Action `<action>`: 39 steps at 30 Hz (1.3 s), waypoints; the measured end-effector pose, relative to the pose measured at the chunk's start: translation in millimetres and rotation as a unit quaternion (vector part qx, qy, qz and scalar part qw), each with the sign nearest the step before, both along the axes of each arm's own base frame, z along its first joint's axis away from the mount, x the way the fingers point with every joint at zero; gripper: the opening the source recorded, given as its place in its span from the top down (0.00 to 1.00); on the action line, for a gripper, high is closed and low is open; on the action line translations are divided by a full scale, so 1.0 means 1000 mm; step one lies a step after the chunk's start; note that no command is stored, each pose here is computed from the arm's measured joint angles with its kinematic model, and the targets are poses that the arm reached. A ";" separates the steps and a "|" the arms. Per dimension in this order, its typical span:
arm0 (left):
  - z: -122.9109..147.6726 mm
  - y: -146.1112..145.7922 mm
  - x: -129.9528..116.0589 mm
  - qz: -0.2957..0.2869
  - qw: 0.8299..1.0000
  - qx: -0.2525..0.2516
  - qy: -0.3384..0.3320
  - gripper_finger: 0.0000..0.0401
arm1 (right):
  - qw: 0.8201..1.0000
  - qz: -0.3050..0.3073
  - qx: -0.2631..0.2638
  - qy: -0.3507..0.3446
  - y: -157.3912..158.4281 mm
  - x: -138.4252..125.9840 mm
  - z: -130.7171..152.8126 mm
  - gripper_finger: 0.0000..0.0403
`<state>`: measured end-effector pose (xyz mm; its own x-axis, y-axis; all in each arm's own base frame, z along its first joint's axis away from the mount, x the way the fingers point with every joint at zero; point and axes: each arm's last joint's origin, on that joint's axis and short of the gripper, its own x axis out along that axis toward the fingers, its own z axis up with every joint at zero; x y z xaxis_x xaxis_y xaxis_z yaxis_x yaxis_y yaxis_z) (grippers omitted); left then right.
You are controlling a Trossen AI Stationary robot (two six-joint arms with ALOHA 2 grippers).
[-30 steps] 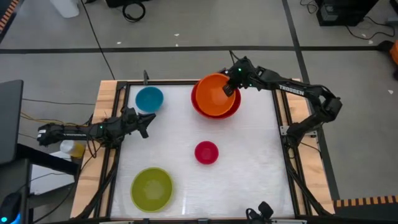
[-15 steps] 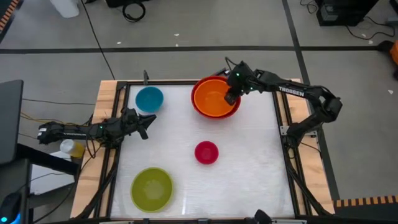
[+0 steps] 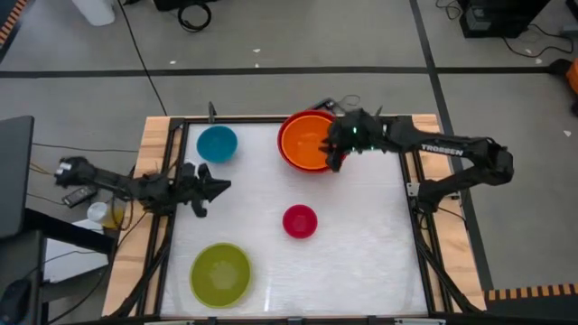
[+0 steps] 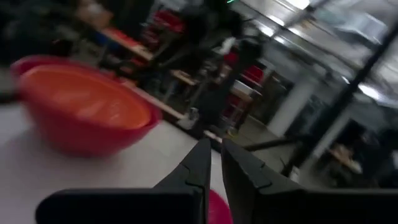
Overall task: Nest bowls inside each other
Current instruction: Stack the green bowl on top of the orange bowl
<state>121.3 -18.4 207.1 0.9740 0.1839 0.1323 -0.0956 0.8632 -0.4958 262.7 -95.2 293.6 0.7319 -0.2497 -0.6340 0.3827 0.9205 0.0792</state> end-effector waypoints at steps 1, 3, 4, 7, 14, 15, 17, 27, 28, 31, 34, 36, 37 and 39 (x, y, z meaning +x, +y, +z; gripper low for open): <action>0.008 -0.004 0.003 -0.006 1.000 0.016 0.005 0.89 | 1.000 0.007 0.003 -0.001 0.008 0.000 -0.003 0.67; 0.023 -0.012 0.011 -0.016 0.998 0.049 0.023 0.89 | 1.000 0.014 0.003 -0.012 0.024 0.001 -0.009 0.67; 0.028 -0.016 0.016 -0.023 0.997 0.069 0.041 0.89 | 1.000 0.015 0.002 -0.023 0.031 0.001 -0.012 0.67; 0.039 -0.027 0.032 -0.039 0.984 0.138 0.109 0.89 | 0.998 0.022 0.002 -0.058 0.051 0.004 -0.020 0.67; 0.030 -0.046 0.069 -0.128 0.920 0.201 0.312 0.86 | 0.991 0.066 0.033 -0.110 0.087 0.010 -0.041 0.67; 0.028 -0.049 0.073 -0.149 0.911 0.194 0.333 0.84 | 0.991 0.068 0.039 -0.108 0.091 0.010 -0.045 0.67; 0.023 -0.054 0.079 -0.183 0.895 0.175 0.367 0.79 | 0.990 0.071 0.054 -0.106 0.097 0.011 -0.051 0.67; 0.004 -0.076 0.077 -0.236 0.813 0.074 0.528 0.45 | 0.987 0.079 0.087 -0.107 0.121 0.014 -0.067 0.67; 0.006 -0.077 0.076 -0.240 0.804 0.059 0.540 0.43 | 0.987 0.082 0.087 -0.108 0.122 0.015 -0.068 0.67; 0.009 -0.082 0.070 -0.244 0.788 0.021 0.565 0.39 | 0.985 0.090 0.088 -0.117 0.127 0.018 -0.069 0.67; 0.011 -0.090 0.069 -0.260 0.787 0.003 0.559 0.40 | 0.984 0.094 0.088 -0.122 0.130 0.022 -0.072 0.67; 0.009 -0.092 0.066 -0.252 0.780 0.000 0.572 0.42 | 0.985 0.093 0.085 -0.122 0.131 0.025 -0.075 0.67; 0.006 -0.093 0.066 -0.244 0.778 0.001 0.579 0.44 | 0.985 0.092 0.082 -0.121 0.132 0.027 -0.078 0.67; -0.001 -0.093 0.064 -0.219 0.765 0.015 0.606 0.48 | 0.985 0.092 0.077 -0.123 0.134 0.031 -0.082 0.67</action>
